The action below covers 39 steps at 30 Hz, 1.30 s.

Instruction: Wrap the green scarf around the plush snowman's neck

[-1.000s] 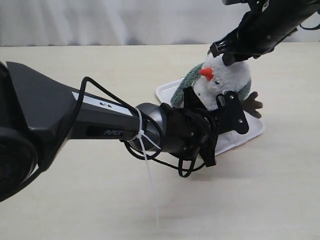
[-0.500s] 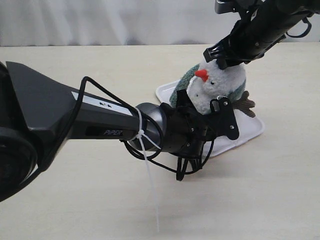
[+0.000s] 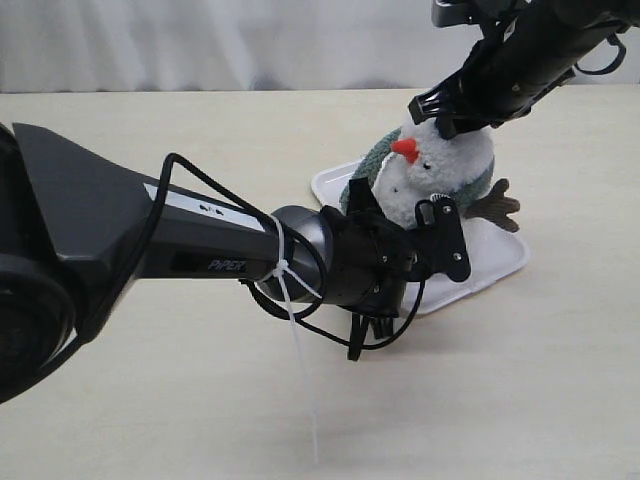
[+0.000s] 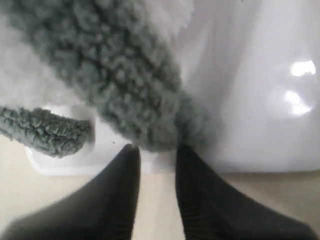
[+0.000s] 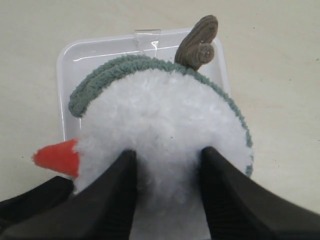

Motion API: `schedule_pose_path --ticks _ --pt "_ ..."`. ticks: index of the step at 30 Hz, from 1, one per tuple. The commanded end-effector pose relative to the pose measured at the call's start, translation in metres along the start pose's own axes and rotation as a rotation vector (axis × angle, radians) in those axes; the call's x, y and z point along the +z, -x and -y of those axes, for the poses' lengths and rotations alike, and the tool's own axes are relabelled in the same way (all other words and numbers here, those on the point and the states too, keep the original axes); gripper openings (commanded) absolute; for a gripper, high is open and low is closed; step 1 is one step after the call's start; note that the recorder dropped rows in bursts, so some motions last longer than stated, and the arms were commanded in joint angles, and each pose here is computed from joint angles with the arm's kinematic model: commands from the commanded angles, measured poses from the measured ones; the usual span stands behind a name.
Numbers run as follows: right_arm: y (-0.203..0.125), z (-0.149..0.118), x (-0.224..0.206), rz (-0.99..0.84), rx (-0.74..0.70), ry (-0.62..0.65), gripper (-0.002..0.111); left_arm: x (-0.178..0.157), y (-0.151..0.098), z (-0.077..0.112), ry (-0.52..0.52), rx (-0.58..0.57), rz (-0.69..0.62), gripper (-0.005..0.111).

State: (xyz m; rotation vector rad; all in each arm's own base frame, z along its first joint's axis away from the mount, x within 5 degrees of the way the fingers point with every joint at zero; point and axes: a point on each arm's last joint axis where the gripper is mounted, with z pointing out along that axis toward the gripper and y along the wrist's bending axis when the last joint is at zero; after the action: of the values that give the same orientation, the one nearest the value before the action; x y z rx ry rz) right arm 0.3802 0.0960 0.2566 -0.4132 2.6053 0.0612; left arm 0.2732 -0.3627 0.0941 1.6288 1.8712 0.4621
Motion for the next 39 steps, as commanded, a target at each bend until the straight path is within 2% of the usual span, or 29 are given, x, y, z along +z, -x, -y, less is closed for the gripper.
schedule_pose_path --ticks 1,3,7,11,14,20,27,39 --pt "-0.006 0.002 0.0 -0.051 -0.001 -0.005 0.039 -0.001 -0.005 0.0 0.011 -0.015 -0.049 0.066" --pt "-0.006 0.002 -0.001 -0.049 -0.001 -0.005 0.039 -0.001 -0.009 -0.002 0.034 -0.013 -0.096 0.071" --pt "-0.002 0.0 -0.012 -0.026 0.001 0.001 0.039 -0.003 -0.014 -0.006 0.064 -0.014 -0.149 0.07" --pt "0.002 -0.003 -0.033 0.02 0.006 0.04 0.039 -0.013 -0.009 -0.013 0.067 -0.068 -0.114 0.07" --pt "0.003 -0.004 -0.052 0.065 0.002 0.04 0.039 -0.028 -0.004 -0.026 0.084 -0.129 -0.068 0.07" --pt "0.003 -0.003 -0.084 0.137 -0.017 0.022 0.039 -0.056 -0.001 -0.046 0.11 -0.176 -0.019 0.07" --pt "-0.002 -0.002 -0.136 0.261 -0.02 0.007 0.039 -0.086 -0.016 -0.048 0.072 -0.211 0.073 0.07" --pt "-0.034 -0.007 -0.199 0.418 -0.006 0.023 0.039 -0.188 -0.051 -0.077 0.057 -0.364 0.386 0.07"
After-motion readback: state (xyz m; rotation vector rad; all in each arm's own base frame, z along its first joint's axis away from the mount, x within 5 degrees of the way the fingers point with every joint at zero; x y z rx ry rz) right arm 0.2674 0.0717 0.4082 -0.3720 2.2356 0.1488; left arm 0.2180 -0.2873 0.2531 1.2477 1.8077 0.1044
